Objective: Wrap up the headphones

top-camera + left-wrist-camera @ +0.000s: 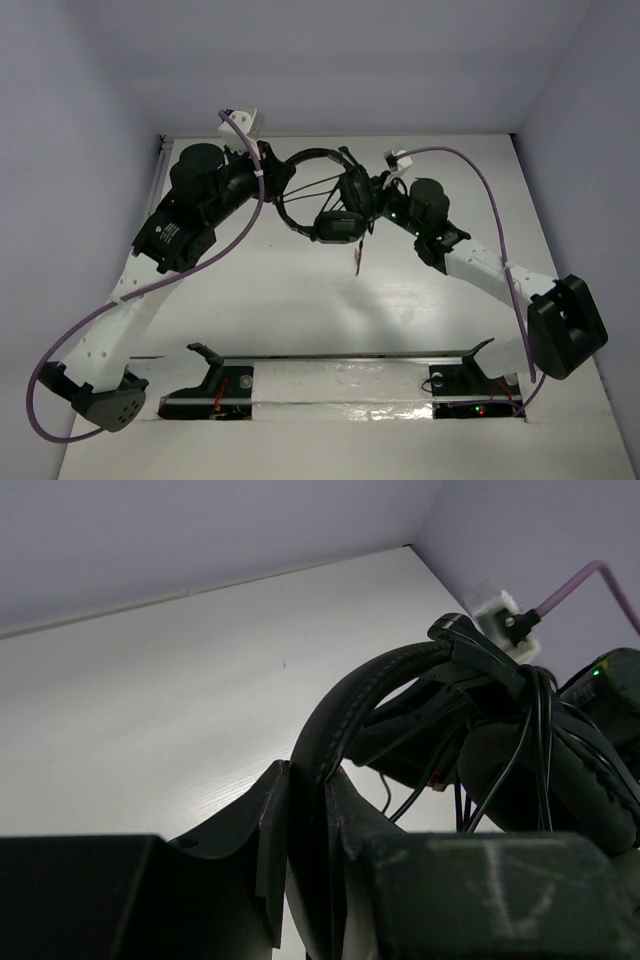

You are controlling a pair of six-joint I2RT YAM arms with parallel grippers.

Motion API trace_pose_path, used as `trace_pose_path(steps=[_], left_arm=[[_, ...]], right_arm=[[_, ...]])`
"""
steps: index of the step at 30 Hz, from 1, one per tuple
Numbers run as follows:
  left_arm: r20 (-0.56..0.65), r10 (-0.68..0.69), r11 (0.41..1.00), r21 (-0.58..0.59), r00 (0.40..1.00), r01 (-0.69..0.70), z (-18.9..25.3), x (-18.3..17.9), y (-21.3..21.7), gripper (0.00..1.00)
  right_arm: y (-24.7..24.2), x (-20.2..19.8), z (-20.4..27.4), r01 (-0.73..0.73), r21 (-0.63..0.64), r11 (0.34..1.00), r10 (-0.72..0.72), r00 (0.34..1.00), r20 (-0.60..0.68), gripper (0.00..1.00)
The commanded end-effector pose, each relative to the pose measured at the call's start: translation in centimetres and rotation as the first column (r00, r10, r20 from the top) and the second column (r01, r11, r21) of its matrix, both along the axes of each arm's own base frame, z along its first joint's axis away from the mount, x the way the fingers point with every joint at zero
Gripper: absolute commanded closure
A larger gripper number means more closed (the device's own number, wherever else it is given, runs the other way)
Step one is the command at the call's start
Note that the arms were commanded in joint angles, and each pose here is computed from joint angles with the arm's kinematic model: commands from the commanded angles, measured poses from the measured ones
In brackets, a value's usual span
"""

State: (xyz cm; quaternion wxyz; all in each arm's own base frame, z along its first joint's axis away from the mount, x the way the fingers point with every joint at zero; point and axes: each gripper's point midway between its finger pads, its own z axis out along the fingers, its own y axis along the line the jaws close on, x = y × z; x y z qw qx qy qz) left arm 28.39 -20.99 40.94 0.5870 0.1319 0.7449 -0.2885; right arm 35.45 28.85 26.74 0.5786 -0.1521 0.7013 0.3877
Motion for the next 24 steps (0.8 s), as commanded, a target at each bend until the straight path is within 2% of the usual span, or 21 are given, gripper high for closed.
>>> trace_pose_path(steps=[1,13,16,19,24], left_arm=[[0.150,-0.020,0.976,-0.213,0.988,0.053,8.3,-1.3,-0.4,1.00],[0.155,0.051,0.953,-0.304,0.987,-0.001,11.4,-0.8,0.8,1.00],[0.164,0.107,0.949,-0.312,0.981,-0.051,11.9,-0.6,1.8,1.00],[0.169,0.117,0.944,-0.327,0.979,-0.056,12.1,-0.4,2.0,1.00],[0.159,0.158,0.915,-0.395,0.975,-0.084,13.4,0.0,2.8,1.00]], right_arm=[[0.8,-0.3,-0.8,-0.059,0.026,0.998,0.059,0.998,0.005,0.72],[2.4,-0.2,-4.4,-0.125,0.049,0.991,0.127,0.990,-0.055,0.66],[1.6,-0.3,-4.5,-0.082,0.057,0.995,0.085,0.995,-0.055,0.66],[1.0,0.3,-4.2,-0.040,0.037,0.999,0.042,0.998,-0.057,0.71],[1.5,-0.5,-5.5,-0.083,0.055,0.995,0.087,0.993,-0.085,0.73]])
